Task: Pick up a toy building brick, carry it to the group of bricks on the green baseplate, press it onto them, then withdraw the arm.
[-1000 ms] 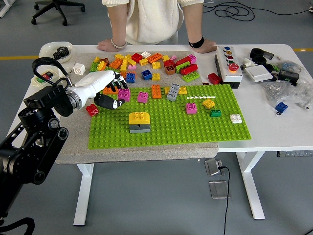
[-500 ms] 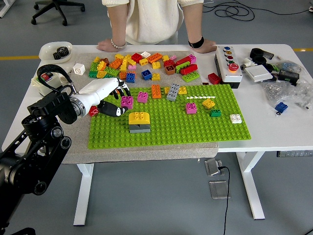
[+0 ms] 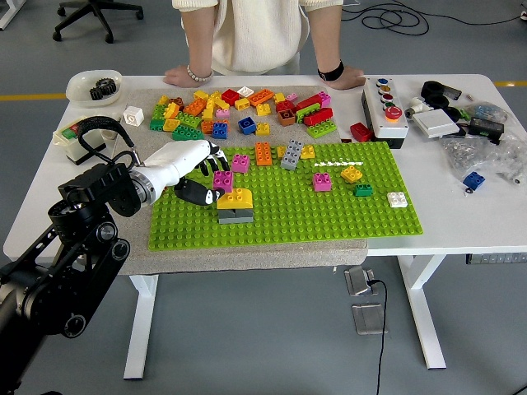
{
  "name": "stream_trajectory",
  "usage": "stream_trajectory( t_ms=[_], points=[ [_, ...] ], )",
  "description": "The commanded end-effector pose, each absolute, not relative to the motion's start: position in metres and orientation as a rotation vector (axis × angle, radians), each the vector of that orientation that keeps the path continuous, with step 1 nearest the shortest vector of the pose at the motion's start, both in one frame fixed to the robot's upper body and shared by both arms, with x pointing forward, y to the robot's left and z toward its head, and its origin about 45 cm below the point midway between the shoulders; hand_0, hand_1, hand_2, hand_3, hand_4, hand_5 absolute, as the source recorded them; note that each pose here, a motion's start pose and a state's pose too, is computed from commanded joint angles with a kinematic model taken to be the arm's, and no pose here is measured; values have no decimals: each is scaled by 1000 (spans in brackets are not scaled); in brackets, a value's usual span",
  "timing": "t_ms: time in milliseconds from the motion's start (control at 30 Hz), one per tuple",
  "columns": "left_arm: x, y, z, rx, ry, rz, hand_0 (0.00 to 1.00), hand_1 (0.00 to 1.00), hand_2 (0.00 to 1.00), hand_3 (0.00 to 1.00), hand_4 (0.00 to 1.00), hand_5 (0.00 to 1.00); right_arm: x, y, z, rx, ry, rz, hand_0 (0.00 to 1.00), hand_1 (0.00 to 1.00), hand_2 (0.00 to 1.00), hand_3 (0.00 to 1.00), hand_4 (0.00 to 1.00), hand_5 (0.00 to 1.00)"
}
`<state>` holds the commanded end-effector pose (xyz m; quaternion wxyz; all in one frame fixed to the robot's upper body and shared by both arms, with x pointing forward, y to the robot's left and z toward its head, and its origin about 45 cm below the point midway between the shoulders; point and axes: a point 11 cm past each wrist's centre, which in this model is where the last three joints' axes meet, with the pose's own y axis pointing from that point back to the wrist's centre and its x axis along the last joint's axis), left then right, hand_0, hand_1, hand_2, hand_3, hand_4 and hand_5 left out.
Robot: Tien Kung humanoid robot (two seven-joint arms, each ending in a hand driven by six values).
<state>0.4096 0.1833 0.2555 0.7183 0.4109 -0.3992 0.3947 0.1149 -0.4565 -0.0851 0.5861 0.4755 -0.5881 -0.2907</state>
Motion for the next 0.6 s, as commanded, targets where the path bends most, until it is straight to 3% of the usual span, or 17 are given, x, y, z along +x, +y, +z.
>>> stream_trajectory(
  t_ms=[600],
  points=[
    [411,174,249,914,-866,884,586,559,553,551,608,118,116,-457,-85,1108,-1375,-677,745,645,683,634,844,520]
  ],
)
